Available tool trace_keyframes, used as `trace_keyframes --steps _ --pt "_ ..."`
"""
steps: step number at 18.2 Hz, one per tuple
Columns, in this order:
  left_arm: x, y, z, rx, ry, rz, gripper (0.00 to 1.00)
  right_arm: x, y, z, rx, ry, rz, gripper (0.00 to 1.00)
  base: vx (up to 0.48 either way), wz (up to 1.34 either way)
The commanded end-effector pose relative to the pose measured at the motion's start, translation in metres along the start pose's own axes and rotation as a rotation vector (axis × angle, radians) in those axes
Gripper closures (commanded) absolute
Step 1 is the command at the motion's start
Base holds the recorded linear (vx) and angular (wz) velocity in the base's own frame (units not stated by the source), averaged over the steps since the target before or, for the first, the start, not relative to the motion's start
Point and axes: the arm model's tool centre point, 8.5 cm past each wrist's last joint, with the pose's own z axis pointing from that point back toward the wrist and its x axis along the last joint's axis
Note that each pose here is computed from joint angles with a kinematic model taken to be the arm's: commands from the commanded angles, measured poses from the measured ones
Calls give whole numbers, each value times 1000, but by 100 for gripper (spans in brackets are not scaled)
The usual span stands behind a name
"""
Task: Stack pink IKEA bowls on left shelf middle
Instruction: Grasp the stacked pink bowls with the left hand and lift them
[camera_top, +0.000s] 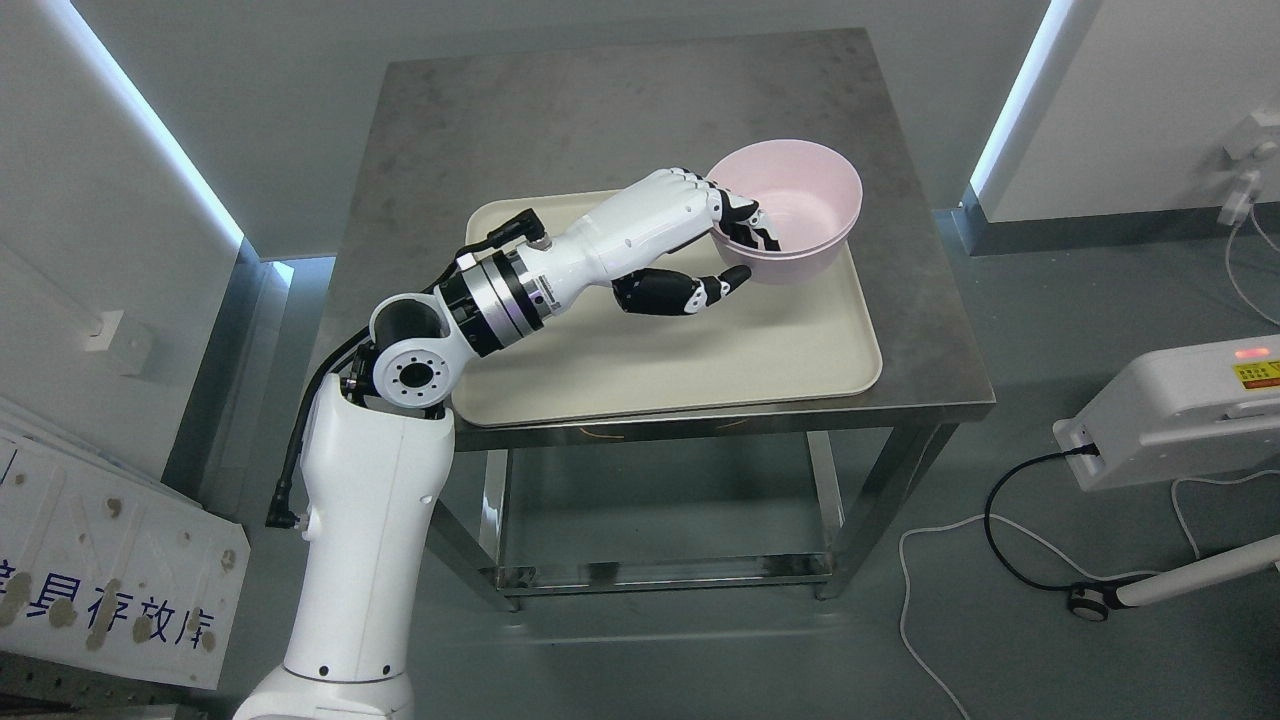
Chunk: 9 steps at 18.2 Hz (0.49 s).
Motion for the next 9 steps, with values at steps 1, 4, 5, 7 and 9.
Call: trace_keyframes --steps 1,4,5,7,9 --pt "-6 42 50 167 -25 -17 98 6 -11 -1 -19 -17 -2 0 -3 -11" --pt "-4 45 55 173 -64 4 98 6 -11 -1 -19 -17 -2 0 -2 3" --pt "-3 46 56 178 -76 12 98 6 -11 -1 -19 -17 -2 0 0 0" --pt "-3 45 60 193 -90 31 98 6 -11 -1 -19 -17 -2 0 -2 -8" --pt "-3 38 65 203 -99 60 98 6 -11 -1 -19 -17 -2 0 -2 -8"
